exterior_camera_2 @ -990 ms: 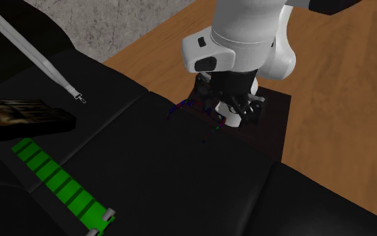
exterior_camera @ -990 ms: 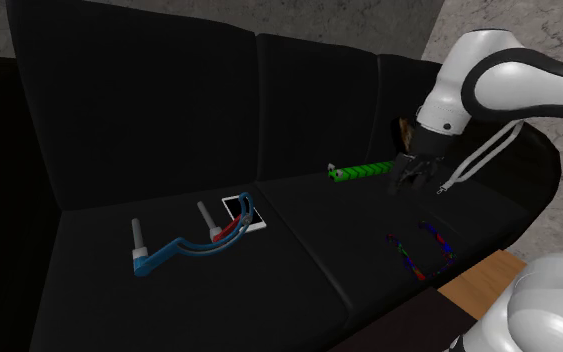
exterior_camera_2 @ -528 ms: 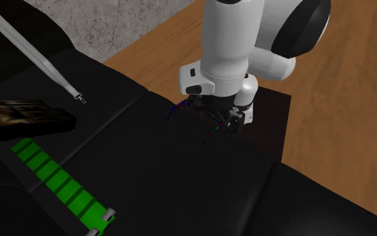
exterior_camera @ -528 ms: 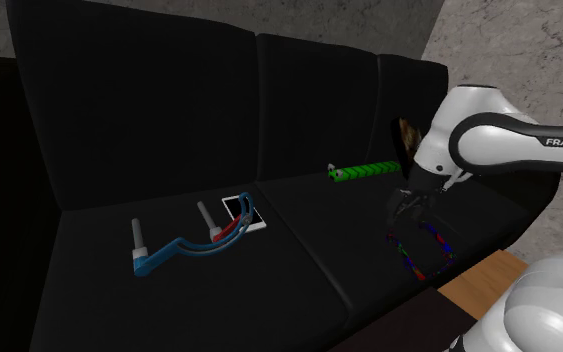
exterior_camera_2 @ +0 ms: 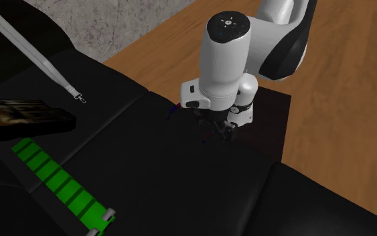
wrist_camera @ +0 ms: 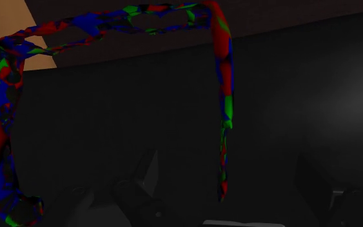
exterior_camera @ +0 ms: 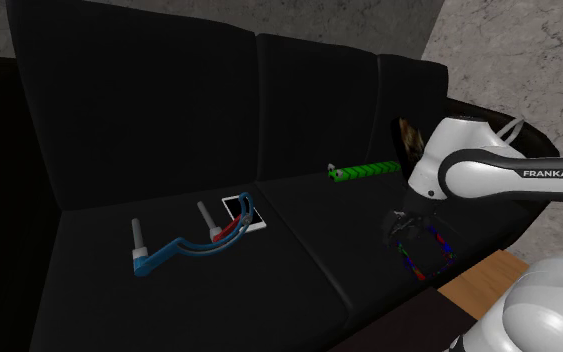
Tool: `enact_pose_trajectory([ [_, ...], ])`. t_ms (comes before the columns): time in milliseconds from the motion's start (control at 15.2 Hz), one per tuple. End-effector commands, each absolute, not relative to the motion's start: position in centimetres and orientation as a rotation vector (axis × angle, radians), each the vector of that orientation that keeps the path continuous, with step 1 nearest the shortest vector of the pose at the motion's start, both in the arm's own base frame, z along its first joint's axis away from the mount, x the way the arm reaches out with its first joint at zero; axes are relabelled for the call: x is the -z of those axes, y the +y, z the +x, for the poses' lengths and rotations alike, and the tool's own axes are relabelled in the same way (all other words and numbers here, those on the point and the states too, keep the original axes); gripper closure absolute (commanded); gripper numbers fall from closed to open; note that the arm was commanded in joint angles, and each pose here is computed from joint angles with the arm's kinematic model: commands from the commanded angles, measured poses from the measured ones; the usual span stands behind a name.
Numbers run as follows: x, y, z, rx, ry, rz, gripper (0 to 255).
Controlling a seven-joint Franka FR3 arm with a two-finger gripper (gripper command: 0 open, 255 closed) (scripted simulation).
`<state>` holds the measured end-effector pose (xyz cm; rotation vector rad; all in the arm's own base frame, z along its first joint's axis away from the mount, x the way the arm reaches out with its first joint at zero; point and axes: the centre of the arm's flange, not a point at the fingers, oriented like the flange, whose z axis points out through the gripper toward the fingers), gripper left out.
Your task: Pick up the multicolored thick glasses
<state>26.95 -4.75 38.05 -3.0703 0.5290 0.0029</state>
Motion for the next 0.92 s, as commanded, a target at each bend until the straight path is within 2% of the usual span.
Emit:
enact_pose_trajectory([
  [0,-36.97,-4.77,26.92,-0.002,0.529,-3.07,0],
  [132,-36.67,-4.77,26.92,-0.002,0.529,-3.07,0],
  [198,-36.66,-4.77,26.9,-0.002,0.529,-3.07,255],
  [858,-37.19,-4.77,26.92,-0.002,0.529,-3.07,255],
])
